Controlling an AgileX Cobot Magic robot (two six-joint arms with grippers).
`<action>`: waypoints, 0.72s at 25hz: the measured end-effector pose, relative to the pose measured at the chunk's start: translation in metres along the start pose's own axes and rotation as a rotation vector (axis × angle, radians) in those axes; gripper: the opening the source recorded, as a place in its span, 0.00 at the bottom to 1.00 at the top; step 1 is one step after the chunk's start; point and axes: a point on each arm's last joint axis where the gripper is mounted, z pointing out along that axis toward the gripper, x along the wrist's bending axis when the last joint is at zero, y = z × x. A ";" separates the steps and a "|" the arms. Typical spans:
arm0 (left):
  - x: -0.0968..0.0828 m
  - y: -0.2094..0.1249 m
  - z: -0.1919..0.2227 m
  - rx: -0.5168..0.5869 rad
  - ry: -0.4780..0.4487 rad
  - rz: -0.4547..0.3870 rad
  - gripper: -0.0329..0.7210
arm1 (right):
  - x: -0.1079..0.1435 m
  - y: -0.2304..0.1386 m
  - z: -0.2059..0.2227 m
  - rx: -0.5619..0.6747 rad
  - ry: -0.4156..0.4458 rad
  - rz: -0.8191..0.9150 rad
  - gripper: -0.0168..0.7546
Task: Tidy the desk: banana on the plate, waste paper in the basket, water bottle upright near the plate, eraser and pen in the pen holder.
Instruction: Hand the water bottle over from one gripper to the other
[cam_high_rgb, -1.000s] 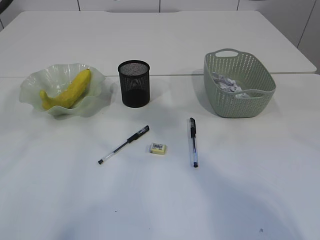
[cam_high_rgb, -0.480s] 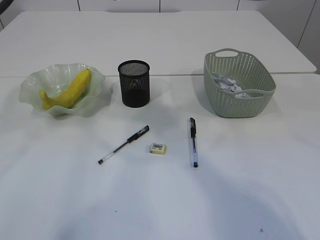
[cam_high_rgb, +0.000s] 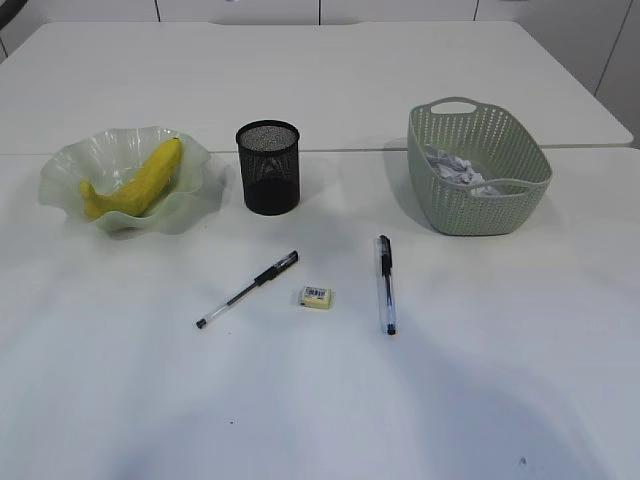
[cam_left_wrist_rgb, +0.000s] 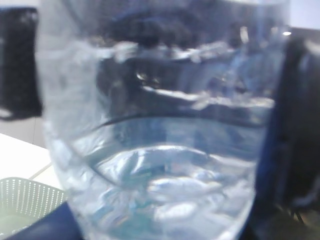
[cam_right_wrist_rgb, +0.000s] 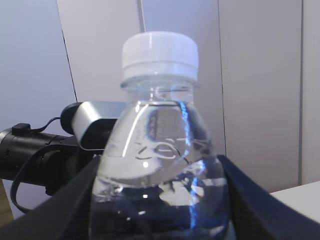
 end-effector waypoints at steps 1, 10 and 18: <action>0.000 0.000 0.000 0.000 0.000 0.000 0.50 | 0.000 0.000 0.000 0.000 0.000 0.001 0.60; 0.000 0.000 0.000 0.001 0.001 -0.003 0.50 | -0.001 0.000 0.000 0.005 -0.008 0.037 0.64; 0.001 0.000 0.000 0.001 0.009 -0.003 0.50 | -0.001 0.000 0.000 0.005 -0.013 0.041 0.65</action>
